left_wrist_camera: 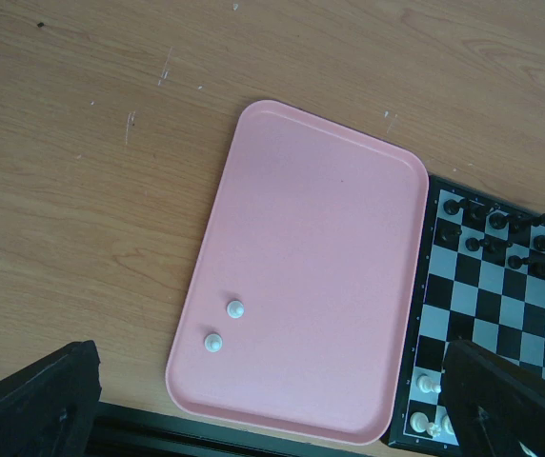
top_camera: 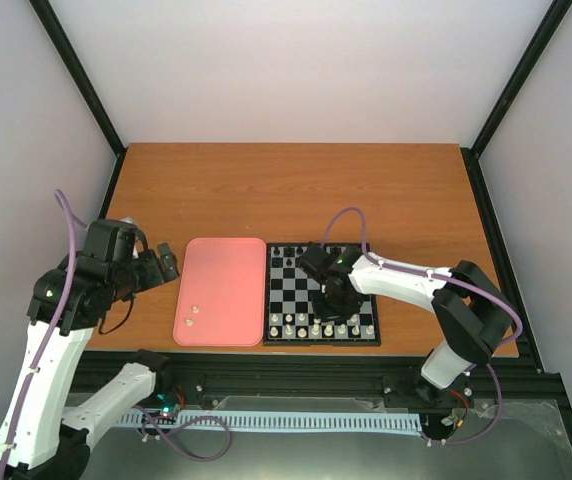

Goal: Set up the chess pieces on the board
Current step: Place the chess piece on the chessboard, then pick up the chess piece from the storage box.

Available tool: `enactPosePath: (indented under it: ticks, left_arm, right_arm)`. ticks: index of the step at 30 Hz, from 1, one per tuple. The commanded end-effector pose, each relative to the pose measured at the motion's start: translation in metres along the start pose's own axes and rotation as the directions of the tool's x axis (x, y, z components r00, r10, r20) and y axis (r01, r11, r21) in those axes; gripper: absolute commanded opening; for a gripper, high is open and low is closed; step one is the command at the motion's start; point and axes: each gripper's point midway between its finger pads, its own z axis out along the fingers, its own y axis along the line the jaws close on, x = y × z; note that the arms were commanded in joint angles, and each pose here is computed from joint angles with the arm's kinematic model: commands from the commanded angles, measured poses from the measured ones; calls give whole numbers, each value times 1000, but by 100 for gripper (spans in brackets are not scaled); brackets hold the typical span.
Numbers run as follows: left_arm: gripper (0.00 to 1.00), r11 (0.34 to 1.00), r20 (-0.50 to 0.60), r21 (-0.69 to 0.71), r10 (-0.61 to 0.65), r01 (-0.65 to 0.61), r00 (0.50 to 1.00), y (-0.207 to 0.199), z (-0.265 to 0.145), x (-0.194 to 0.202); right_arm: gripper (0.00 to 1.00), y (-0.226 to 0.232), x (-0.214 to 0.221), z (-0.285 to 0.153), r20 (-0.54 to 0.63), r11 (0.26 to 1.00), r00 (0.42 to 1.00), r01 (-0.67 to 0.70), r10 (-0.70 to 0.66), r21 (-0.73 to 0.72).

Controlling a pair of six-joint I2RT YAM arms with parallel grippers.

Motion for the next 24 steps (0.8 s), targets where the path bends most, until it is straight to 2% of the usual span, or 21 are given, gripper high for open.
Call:
enactPosePath:
  ticks: [1,17,24]
  left_arm:
    - [100,1000,25,4,-6,6,1000,-1,-2,-5]
    - [100,1000,36,15,0,0,999,-5,-3,-10]
    - [100,999,8,-35,22,-21,1000,4,6,-3]
  right_arm:
    - [29,-1,-3,-5,18,1000,1000,9,-9,21]
    - [36,7,-33,-44,133,999,991,2,-8,43]
    - [36,36,-48,-52,110,997,992,67,-64,-27]
